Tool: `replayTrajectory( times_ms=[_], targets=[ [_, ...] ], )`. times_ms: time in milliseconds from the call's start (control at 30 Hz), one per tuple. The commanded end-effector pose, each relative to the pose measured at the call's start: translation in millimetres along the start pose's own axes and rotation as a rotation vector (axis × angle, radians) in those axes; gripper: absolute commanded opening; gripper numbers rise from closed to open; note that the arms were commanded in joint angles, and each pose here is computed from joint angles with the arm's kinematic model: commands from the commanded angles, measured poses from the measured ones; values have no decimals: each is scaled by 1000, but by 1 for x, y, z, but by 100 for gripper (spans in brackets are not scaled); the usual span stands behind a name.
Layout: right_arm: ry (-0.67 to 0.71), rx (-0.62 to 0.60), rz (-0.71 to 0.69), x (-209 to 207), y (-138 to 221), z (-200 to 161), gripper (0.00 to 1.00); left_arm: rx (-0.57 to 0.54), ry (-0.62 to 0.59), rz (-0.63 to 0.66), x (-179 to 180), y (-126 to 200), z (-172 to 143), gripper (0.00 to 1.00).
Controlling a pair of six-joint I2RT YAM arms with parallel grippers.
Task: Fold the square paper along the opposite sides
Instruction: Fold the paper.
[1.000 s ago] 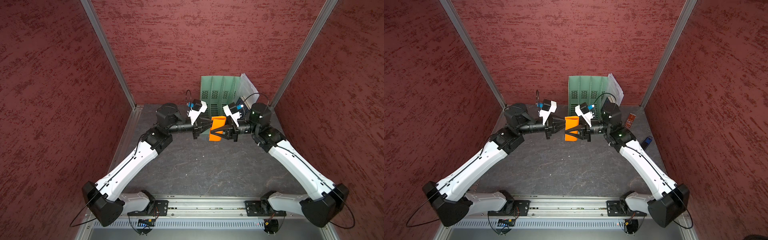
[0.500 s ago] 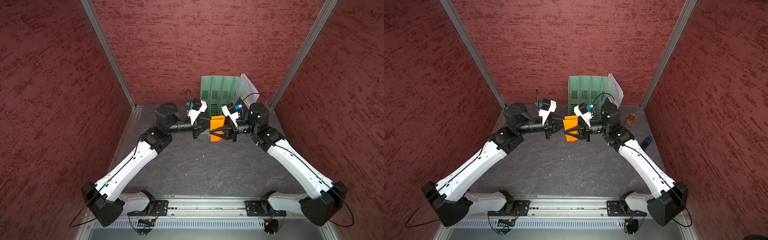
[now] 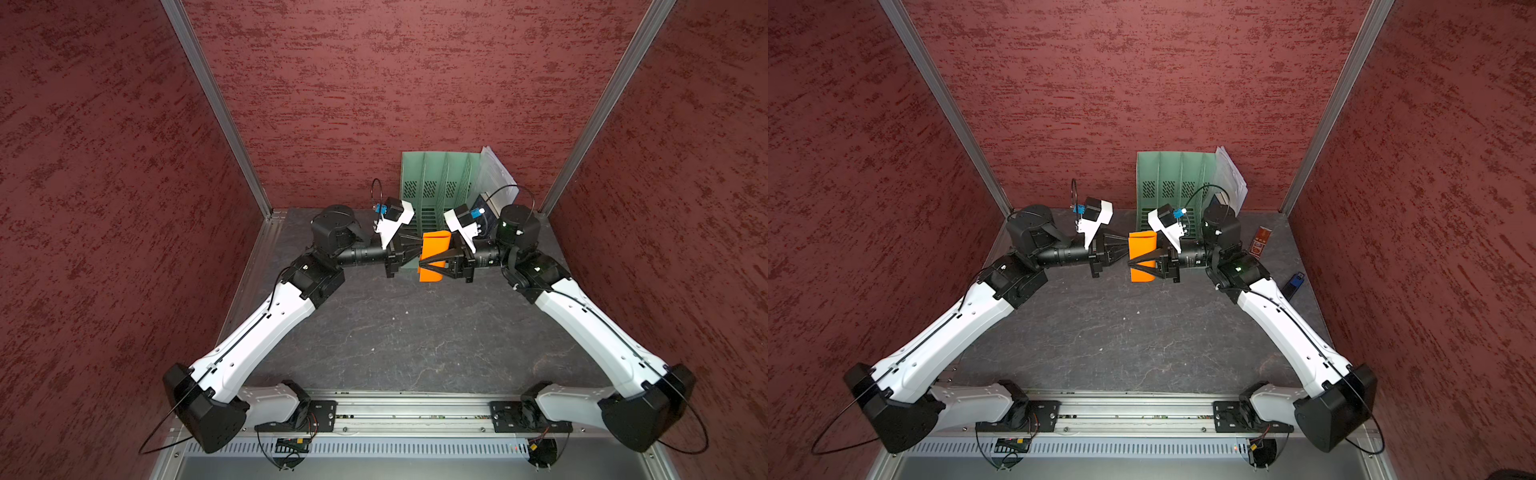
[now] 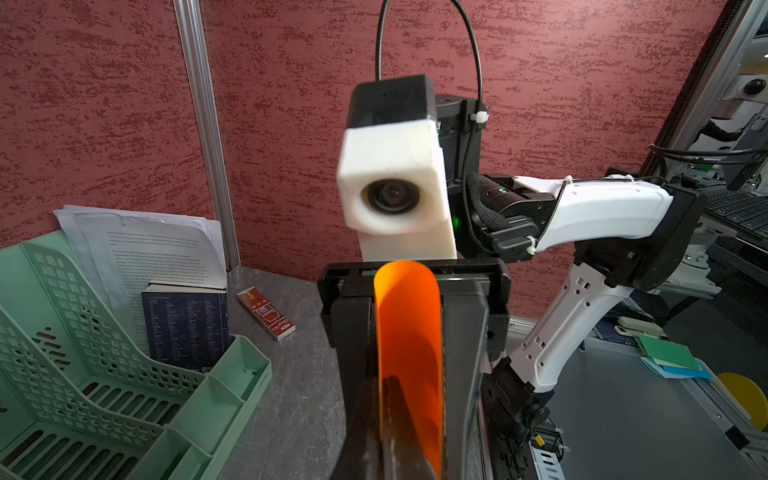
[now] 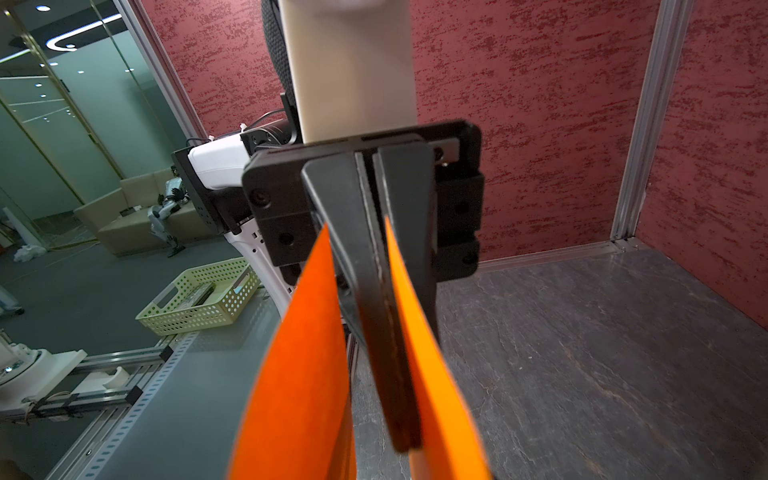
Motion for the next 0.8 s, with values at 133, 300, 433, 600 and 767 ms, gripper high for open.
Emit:
replayTrajectory(
  times_ms=[133, 300, 433, 600, 767],
  targets=[
    [38, -14, 10, 7, -1, 11, 30, -29, -40, 1, -6, 7, 11, 0],
    [39, -14, 10, 7, -1, 11, 29, -32, -41, 1, -5, 6, 11, 0],
    [39, -14, 10, 7, -1, 11, 25, -34, -43, 2, -5, 6, 12, 0],
    [43, -16, 10, 8, -1, 12, 24, -31, -41, -1, -5, 5, 11, 0],
    [42, -16, 12, 7, -1, 12, 24, -29, -37, 0, -4, 5, 9, 0]
  ],
)
Point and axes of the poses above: each gripper's point midway between its finger pads, its own y axis back along the fingers, its own x axis along the line the jaws close on, z = x × y, the point moved 5 cm from there along y, back along the fingers
